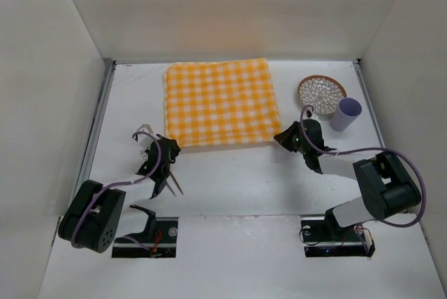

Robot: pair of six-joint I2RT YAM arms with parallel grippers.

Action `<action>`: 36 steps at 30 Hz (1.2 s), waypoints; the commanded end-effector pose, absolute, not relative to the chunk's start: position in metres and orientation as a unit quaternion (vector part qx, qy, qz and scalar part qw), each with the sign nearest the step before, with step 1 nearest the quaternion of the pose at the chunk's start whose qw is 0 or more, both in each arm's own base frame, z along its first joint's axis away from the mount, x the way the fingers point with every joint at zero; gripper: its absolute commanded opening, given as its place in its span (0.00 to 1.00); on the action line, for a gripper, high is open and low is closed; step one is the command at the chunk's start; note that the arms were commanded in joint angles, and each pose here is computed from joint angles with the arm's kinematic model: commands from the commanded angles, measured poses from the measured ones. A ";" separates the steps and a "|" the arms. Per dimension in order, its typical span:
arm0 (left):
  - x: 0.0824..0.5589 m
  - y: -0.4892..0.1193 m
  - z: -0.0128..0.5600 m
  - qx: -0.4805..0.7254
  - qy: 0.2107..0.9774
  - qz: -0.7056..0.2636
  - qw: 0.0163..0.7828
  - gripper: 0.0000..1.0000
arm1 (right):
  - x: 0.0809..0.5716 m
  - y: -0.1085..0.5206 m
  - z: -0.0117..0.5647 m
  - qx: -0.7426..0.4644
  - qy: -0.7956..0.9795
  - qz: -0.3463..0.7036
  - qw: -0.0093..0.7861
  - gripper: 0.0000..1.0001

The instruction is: Set the dinner table for one person

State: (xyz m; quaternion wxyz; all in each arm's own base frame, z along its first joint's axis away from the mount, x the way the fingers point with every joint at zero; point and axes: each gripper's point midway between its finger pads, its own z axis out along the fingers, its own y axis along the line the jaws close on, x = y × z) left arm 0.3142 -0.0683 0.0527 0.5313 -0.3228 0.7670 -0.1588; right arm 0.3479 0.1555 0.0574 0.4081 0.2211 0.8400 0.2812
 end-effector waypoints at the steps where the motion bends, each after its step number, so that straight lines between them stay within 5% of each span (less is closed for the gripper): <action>1: 0.313 -0.057 0.050 -0.342 0.757 -0.145 0.538 0.05 | 0.343 0.153 0.066 0.236 0.821 0.296 0.428 0.04; 17: 0.293 -0.056 0.046 -0.334 0.782 -0.122 0.512 0.10 | 0.311 0.120 0.056 0.263 0.840 0.212 0.424 0.13; 23: 0.280 -0.069 0.071 -0.314 0.783 -0.150 0.515 0.20 | 0.312 0.111 0.069 0.266 0.836 0.184 0.443 0.50; 28: 0.274 -0.075 0.107 -0.307 0.761 -0.155 0.550 0.27 | 0.314 0.101 0.118 0.248 0.815 0.158 0.499 0.57; 34: 0.305 -0.112 0.107 -0.281 0.780 -0.160 0.536 0.30 | 0.329 0.148 0.135 0.189 0.820 0.193 0.505 0.21; 36: 0.318 -0.126 0.099 -0.271 0.790 -0.165 0.526 0.30 | 0.341 0.162 0.132 0.179 0.818 0.203 0.507 0.16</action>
